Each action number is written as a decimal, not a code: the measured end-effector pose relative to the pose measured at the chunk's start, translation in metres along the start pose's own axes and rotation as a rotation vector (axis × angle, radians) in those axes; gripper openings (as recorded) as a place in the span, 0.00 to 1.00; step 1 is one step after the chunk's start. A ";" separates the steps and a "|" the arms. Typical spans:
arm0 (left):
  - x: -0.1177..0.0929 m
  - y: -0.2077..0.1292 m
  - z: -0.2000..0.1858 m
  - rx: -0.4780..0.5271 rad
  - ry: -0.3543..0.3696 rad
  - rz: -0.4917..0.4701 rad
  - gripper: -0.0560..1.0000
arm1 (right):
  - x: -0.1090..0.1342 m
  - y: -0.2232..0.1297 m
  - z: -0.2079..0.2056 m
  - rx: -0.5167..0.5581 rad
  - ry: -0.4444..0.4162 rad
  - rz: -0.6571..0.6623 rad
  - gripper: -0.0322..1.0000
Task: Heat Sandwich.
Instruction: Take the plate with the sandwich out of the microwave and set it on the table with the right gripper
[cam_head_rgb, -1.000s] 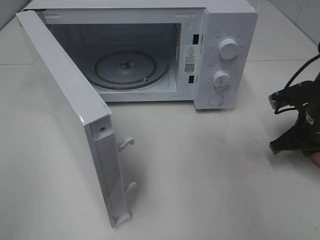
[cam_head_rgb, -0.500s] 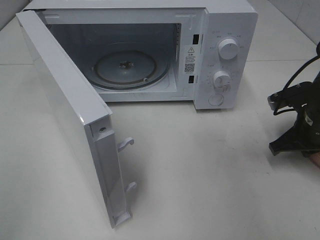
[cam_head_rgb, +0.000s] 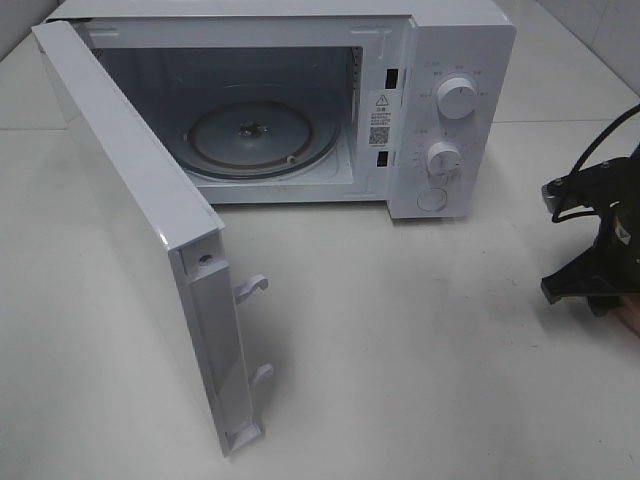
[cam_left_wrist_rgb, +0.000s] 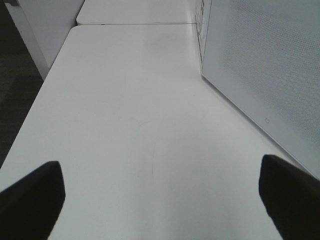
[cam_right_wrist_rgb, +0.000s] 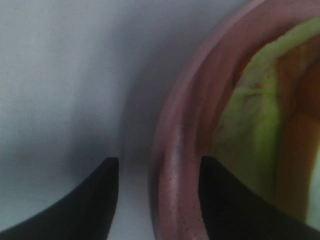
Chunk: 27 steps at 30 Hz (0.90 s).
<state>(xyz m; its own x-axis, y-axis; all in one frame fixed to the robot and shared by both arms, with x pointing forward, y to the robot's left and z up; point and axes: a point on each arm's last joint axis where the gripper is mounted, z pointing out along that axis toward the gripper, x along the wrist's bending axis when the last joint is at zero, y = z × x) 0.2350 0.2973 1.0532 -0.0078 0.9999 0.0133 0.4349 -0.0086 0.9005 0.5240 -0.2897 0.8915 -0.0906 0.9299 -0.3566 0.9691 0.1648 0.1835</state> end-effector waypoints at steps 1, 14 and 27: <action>0.000 0.000 0.000 0.000 0.000 0.000 0.99 | 0.000 0.000 0.000 0.000 0.000 0.000 0.52; 0.000 0.000 0.000 0.000 0.000 0.000 0.99 | -0.010 -0.008 -0.043 0.001 0.072 0.020 0.83; 0.000 0.000 0.000 0.000 0.000 0.000 0.99 | -0.025 -0.025 -0.098 -0.049 0.133 0.108 0.82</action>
<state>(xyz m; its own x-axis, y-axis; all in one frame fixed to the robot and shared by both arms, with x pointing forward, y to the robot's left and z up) 0.2350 0.2973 1.0532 -0.0078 0.9999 0.0133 0.4349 -0.0086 0.9005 0.4791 -0.2848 0.9859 -0.0194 0.9777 -0.2090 0.9627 0.0747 0.2599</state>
